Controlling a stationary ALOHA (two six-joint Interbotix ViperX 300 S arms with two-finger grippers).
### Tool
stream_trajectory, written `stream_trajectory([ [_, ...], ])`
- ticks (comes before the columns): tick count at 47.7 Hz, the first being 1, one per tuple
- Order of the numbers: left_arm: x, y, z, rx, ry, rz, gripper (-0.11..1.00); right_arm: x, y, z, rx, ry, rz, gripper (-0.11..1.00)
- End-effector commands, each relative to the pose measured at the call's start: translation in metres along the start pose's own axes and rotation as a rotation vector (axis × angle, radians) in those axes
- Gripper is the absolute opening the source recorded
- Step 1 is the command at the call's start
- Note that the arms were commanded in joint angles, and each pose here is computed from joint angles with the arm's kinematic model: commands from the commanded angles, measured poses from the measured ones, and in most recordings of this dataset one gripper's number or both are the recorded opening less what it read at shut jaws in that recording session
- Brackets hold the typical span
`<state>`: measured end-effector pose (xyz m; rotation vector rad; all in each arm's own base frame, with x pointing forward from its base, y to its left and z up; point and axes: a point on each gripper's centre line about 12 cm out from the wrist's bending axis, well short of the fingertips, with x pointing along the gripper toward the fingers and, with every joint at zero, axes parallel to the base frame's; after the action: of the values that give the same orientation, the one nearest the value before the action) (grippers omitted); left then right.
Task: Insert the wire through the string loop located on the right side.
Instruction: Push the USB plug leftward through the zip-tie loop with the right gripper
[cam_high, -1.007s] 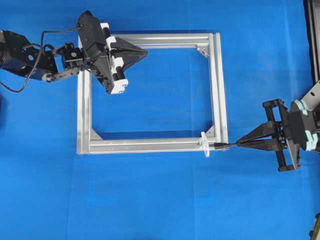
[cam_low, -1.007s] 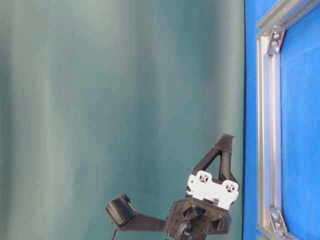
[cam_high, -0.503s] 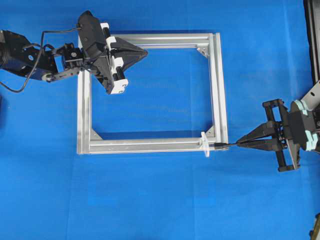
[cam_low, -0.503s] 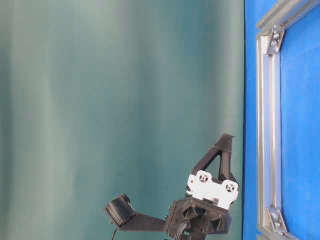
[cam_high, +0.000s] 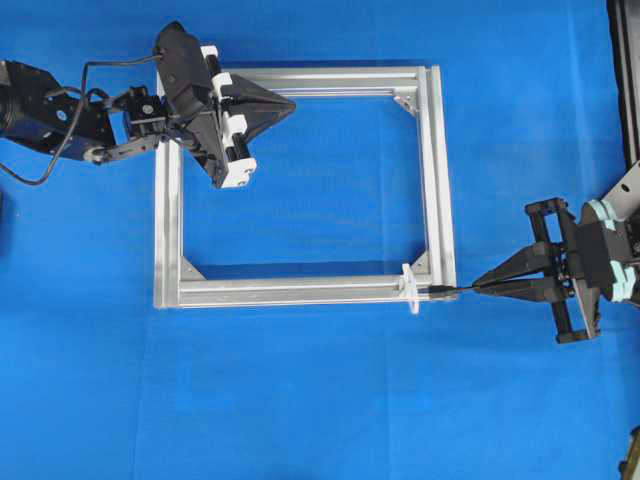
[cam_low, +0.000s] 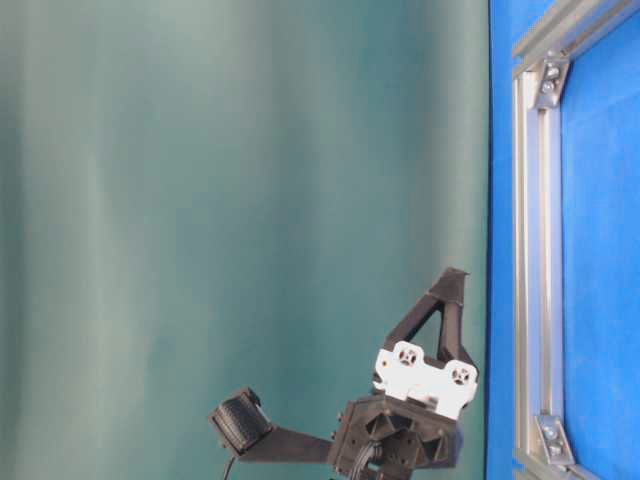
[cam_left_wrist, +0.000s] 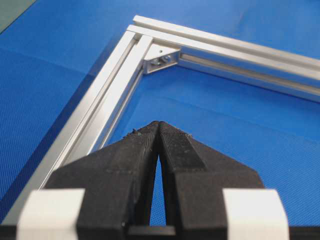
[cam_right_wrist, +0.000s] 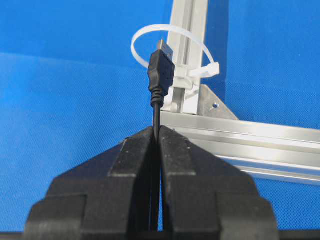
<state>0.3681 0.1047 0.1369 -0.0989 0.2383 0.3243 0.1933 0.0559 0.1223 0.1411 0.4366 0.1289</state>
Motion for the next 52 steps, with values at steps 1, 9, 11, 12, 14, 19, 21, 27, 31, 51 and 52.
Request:
stream_trajectory([
  [1,-0.001,-0.003,0.017,0.002,-0.05,-0.009,0.0,0.001,0.001,0.005,0.004,-0.021,-0.001,-0.03],
  [9,-0.001,-0.003,0.017,0.0,-0.05,-0.008,0.0,0.005,-0.001,0.006,0.006,-0.021,-0.014,-0.03],
  [11,-0.001,-0.003,0.017,0.0,-0.05,-0.008,0.0,0.006,-0.001,0.007,0.007,-0.024,-0.016,-0.03],
  [12,-0.001,-0.003,0.017,0.0,-0.05,-0.008,0.0,0.007,-0.002,0.007,0.007,-0.023,-0.02,-0.03],
  [14,0.0,-0.003,0.018,0.001,-0.052,-0.01,0.0,0.009,-0.002,0.009,0.009,-0.027,-0.025,-0.03],
  [19,0.0,-0.005,0.018,0.001,-0.053,-0.013,0.0,0.015,-0.002,0.011,0.009,-0.031,-0.035,-0.03],
  [21,0.0,-0.005,0.018,0.003,-0.054,-0.016,0.0,0.018,-0.002,0.013,0.01,-0.036,-0.039,-0.03],
  [27,0.0,-0.005,0.018,0.003,-0.053,-0.015,0.0,0.028,-0.002,0.016,0.008,-0.038,-0.05,-0.03],
  [31,0.0,-0.005,0.018,0.004,-0.054,-0.016,0.0,0.035,0.0,0.018,0.005,-0.034,-0.051,-0.03],
  [51,0.0,-0.005,0.018,0.004,-0.053,-0.016,0.0,0.067,0.0,0.031,0.018,-0.036,-0.082,-0.03],
  [52,0.0,-0.005,0.018,0.004,-0.053,-0.016,0.0,0.067,0.0,0.03,0.019,-0.033,-0.084,-0.03],
])
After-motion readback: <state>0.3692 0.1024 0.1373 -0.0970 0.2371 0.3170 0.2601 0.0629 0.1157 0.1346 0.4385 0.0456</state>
